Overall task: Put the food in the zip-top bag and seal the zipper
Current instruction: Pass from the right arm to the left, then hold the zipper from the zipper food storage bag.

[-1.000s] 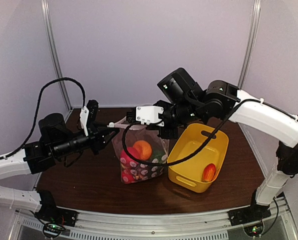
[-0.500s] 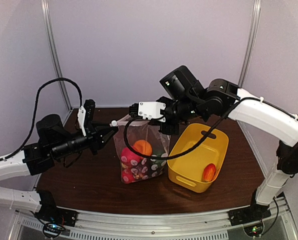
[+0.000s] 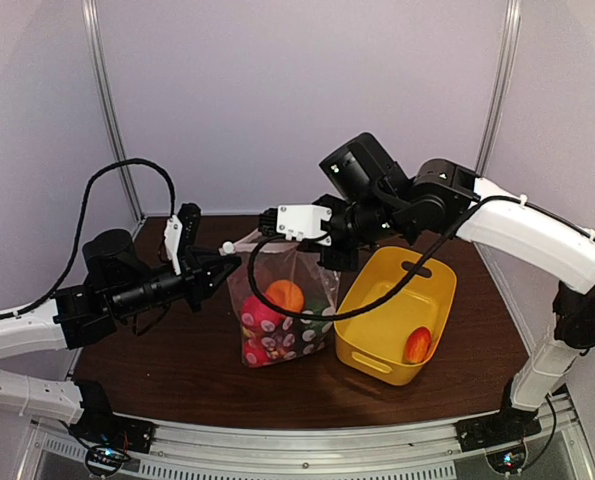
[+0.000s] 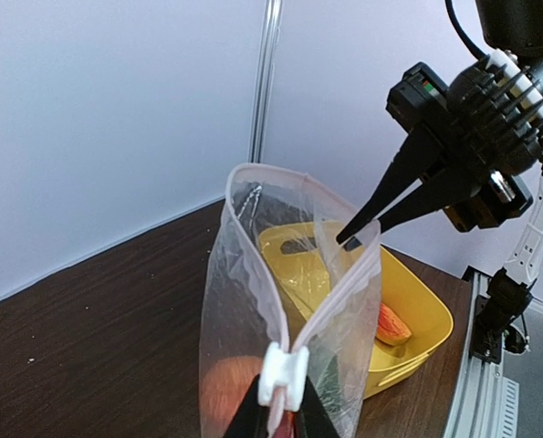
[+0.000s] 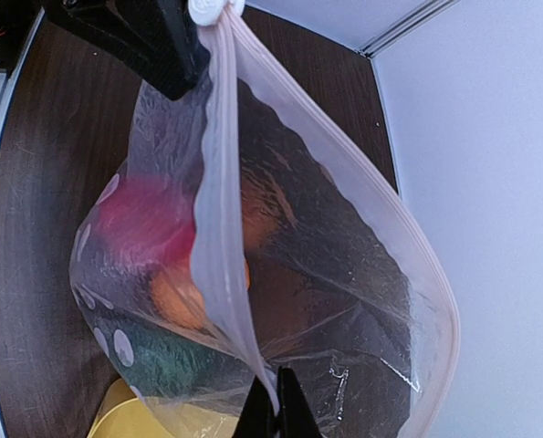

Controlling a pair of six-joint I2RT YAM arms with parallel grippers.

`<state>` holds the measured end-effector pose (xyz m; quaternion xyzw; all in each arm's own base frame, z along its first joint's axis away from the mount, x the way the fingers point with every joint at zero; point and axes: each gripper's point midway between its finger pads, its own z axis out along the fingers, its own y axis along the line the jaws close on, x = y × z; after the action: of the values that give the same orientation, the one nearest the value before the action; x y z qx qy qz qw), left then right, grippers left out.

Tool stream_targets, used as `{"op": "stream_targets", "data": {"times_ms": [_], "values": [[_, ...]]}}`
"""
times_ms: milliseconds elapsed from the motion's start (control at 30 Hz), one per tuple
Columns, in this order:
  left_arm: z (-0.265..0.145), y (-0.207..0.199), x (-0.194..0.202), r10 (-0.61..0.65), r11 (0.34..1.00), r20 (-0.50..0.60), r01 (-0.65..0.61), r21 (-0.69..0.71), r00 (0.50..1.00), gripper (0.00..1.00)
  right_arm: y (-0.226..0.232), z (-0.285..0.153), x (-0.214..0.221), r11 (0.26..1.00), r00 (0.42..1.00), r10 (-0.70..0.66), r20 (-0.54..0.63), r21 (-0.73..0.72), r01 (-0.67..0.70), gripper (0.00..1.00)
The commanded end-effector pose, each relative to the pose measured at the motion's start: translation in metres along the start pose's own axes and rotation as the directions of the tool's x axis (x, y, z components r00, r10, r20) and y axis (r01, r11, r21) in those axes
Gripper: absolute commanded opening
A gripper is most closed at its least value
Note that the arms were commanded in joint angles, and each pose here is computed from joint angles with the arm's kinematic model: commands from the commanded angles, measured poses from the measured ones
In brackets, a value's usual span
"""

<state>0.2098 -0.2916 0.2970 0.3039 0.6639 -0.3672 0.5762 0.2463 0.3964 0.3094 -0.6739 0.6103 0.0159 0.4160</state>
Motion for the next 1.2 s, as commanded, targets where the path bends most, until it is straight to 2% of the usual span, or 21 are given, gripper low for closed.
{"op": "stream_targets", "data": {"times_ms": [0,133,300,467,533,700,933,1167], "values": [[-0.002,-0.001,-0.010,0.019,1.000,0.052,-0.020,0.011,0.998,0.08,-0.007,-0.010,0.004,0.999,1.000,0.023,-0.003,0.035,-0.023,0.00],[-0.004,-0.003,-0.014,0.032,0.999,0.063,-0.033,0.017,0.997,0.00,-0.009,-0.012,0.000,0.999,0.999,0.032,0.013,0.032,-0.033,0.01],[-0.001,-0.014,-0.016,0.060,0.995,0.052,-0.064,0.079,0.997,0.00,0.003,-0.023,-0.024,0.996,0.992,0.041,0.123,-0.087,-0.030,0.27],[0.001,-0.029,-0.019,0.079,0.984,0.042,-0.085,0.160,0.996,0.00,0.008,-0.031,-0.057,0.980,0.970,0.090,0.225,-0.194,-0.046,0.37],[0.000,-0.032,-0.021,0.085,0.980,0.046,-0.092,0.179,0.995,0.00,0.012,-0.029,-0.063,0.973,0.965,0.099,0.243,-0.229,-0.042,0.39],[0.002,-0.036,-0.018,0.122,0.974,0.015,-0.123,0.192,0.992,0.00,0.028,-0.024,-0.076,0.942,0.952,0.122,0.282,-0.334,-0.022,0.52],[0.008,-0.042,-0.015,0.206,0.963,-0.042,-0.195,0.187,0.978,0.00,0.040,-0.011,-0.086,0.912,0.944,0.150,0.293,-0.410,-0.017,0.55],[0.008,-0.043,-0.012,0.230,0.959,-0.047,-0.218,0.179,0.972,0.00,0.044,-0.010,-0.092,0.894,0.935,0.174,0.309,-0.448,-0.018,0.52]]}}
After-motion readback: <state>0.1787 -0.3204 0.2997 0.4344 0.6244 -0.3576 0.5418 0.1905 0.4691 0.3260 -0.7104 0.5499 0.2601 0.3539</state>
